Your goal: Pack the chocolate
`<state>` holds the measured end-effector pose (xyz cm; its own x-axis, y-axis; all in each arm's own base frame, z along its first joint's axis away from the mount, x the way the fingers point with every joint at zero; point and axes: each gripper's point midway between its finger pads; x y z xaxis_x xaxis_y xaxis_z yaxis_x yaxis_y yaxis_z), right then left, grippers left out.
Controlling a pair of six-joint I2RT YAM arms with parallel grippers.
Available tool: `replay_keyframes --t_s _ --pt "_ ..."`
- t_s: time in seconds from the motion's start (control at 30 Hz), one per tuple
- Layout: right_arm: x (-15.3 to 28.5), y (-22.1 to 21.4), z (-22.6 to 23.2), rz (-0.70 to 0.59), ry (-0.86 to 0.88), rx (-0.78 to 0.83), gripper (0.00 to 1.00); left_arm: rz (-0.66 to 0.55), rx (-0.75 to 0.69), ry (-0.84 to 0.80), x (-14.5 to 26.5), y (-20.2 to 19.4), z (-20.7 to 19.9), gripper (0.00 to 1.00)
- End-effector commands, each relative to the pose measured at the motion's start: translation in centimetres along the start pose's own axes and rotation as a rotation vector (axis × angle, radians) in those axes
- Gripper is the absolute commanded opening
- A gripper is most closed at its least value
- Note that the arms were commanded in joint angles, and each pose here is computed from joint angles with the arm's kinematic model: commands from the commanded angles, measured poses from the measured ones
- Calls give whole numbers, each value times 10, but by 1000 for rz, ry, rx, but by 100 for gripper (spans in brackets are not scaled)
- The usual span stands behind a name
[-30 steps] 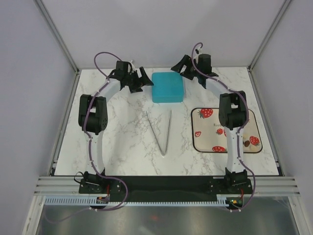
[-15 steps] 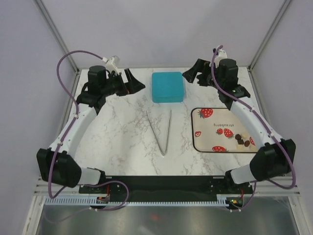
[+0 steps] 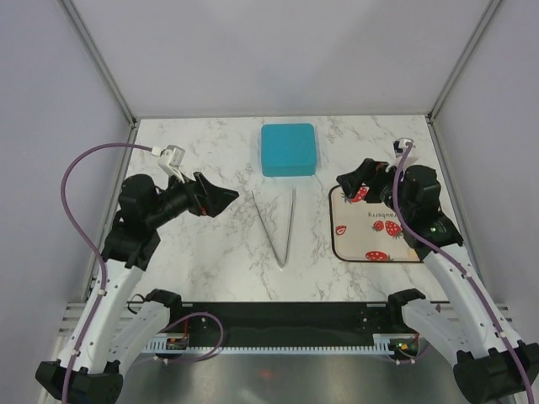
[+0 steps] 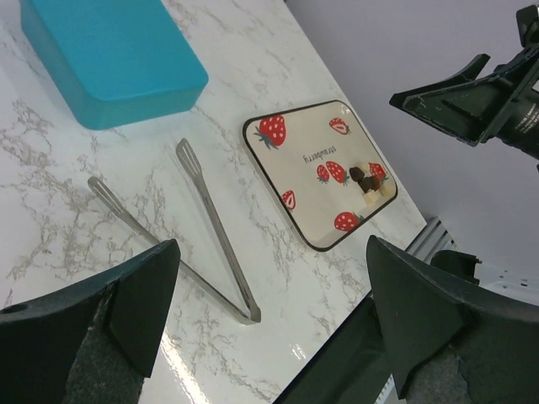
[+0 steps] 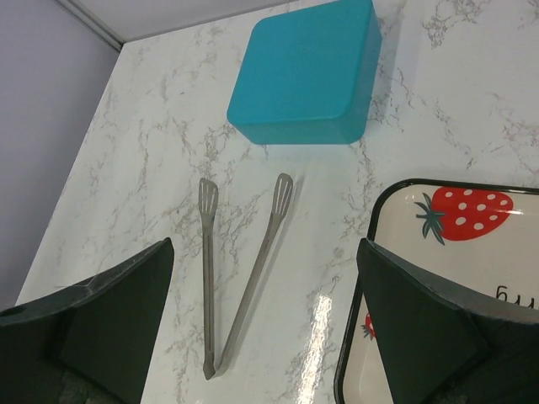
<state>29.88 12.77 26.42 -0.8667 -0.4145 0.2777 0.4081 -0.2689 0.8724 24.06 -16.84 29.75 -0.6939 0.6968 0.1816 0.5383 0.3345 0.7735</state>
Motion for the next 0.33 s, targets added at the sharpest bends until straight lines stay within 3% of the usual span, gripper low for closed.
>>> replay_keyframes --t_s 0.0,0.3 --pt "11 12 4 -61 11 36 98 -38 -39 -62 7 10 -18 100" --pt "21 13 4 -76 5 47 98 -97 -65 -72 18 25 -30 100"
Point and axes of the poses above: each gripper's point midway between its finger pads, its own x axis back along the fingers, its own z axis along the line the jaws close on, y = z × x, and after that the axes turned 5 degrees about x, right-handed
